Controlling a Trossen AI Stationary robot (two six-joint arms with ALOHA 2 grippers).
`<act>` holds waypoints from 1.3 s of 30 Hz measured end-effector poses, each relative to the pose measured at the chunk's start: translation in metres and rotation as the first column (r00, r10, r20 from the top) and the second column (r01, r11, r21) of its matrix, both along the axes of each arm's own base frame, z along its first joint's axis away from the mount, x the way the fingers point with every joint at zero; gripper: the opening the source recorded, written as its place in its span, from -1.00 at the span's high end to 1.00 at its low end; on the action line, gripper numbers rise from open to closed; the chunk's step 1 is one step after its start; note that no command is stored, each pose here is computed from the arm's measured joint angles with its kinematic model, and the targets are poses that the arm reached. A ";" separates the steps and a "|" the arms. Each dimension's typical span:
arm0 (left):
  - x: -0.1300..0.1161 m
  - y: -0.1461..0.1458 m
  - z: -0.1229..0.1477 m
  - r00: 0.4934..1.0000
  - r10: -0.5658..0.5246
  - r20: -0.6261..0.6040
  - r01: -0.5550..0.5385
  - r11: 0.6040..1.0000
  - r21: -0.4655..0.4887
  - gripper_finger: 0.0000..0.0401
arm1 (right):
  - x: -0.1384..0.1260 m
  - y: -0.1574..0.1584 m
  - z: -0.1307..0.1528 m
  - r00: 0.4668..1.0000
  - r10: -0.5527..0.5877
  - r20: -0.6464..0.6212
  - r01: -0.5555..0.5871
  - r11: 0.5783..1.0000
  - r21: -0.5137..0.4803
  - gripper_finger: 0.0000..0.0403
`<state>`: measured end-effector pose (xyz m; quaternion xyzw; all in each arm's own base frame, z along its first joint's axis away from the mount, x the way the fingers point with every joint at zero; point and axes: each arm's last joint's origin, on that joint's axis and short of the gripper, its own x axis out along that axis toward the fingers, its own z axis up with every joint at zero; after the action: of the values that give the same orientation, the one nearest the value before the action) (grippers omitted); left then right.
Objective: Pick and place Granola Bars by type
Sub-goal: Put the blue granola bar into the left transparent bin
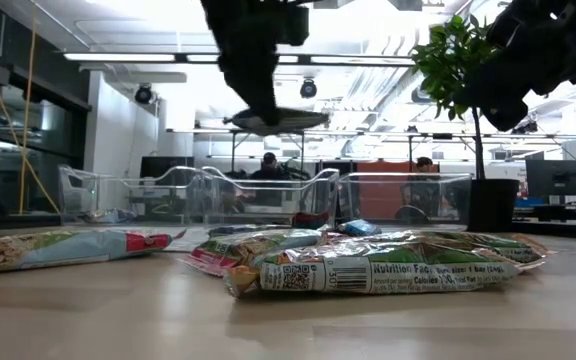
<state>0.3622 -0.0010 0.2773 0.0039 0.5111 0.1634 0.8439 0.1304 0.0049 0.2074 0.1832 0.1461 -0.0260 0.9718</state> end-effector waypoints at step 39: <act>-0.189 0.205 -0.093 0.347 0.920 -0.182 -0.933 0.359 0.035 0.78 | 0.005 -0.001 -0.005 0.999 -0.035 -0.039 0.035 0.999 -0.007 0.39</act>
<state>0.1731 0.2043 0.1840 -0.3030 0.4993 0.5914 0.5560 0.1356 0.0041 0.2026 0.1820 0.1617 -0.0471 0.9688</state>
